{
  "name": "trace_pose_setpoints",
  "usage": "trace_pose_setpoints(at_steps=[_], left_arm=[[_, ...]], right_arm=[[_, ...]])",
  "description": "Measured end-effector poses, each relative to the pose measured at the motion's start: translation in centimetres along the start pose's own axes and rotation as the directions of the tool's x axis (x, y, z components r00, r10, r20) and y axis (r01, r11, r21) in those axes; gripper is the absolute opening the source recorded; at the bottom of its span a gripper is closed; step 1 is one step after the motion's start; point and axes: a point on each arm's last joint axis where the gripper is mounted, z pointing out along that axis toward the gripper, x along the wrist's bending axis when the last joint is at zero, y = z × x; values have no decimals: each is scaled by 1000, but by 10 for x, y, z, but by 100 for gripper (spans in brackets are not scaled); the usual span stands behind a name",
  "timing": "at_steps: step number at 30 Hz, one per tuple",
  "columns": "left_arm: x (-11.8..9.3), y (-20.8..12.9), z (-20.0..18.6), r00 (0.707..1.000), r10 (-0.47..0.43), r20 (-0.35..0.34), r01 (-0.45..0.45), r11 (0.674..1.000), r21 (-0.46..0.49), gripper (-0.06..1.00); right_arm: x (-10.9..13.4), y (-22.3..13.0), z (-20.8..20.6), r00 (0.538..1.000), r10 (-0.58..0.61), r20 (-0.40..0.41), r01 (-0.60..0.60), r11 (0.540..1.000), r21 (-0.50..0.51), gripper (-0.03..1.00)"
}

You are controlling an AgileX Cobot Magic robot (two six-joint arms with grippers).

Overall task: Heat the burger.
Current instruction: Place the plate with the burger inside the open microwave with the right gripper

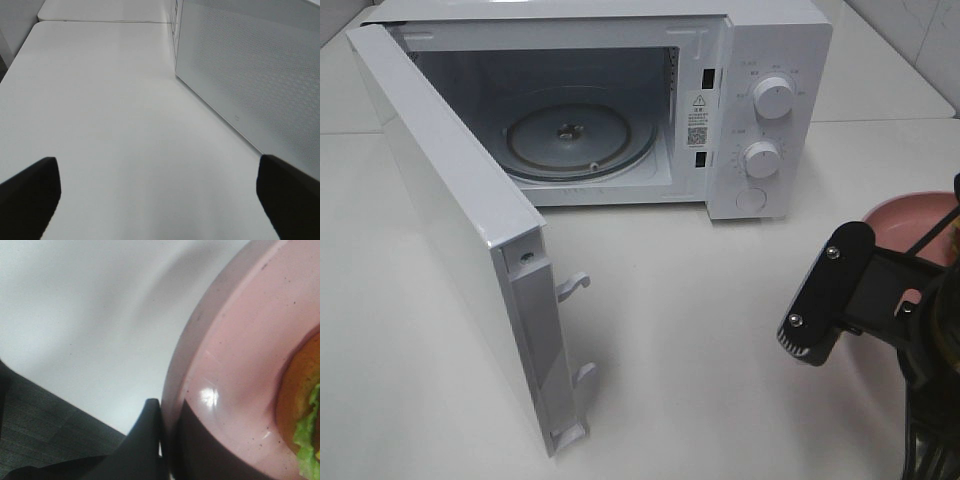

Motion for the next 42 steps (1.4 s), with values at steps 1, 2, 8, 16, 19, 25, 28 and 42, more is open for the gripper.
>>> trace_pose_setpoints(at_steps=[1, 2, 8, 16, 19, 25, 28, 42], left_arm=[[0, 0, 0, 1000, 0, 0, 0, 1000, 0, 99], [0, 0, 0, 1000, 0, 0, 0, 1000, 0, 99], [0, 0, 0, 1000, 0, 0, 0, 1000, 0, 99], [0, 0, 0, 1000, 0, 0, 0, 1000, 0, 99], [0, 0, 0, 1000, 0, 0, 0, 1000, 0, 99], [0, 0, 0, 1000, 0, 0, 0, 1000, 0, 99], [0, 0, 0, 1000, 0, 0, 0, 1000, 0, 99], [0, 0, 0, 1000, 0, 0, 0, 1000, 0, 99]], right_arm=[[-1, 1, 0, 1000, -25, 8, 25, 1000, -15, 2], [-1, 2, 0, 999, -36, 8, 36, 999, -20, 2], [1, 7, 0, 993, -117, -4, 116, 990, -78, 3], [4, 12, 0, 976, -217, -7, 215, 967, -138, 3], [4, 13, 0, 966, -260, -2, 257, 954, -152, 4], [6, 18, -1, 931, -364, 13, 358, 909, -211, 4], [7, 19, -2, 920, -392, 21, 386, 894, -227, 4], [7, 30, -4, 815, -562, 145, 576, 754, -314, 6]])
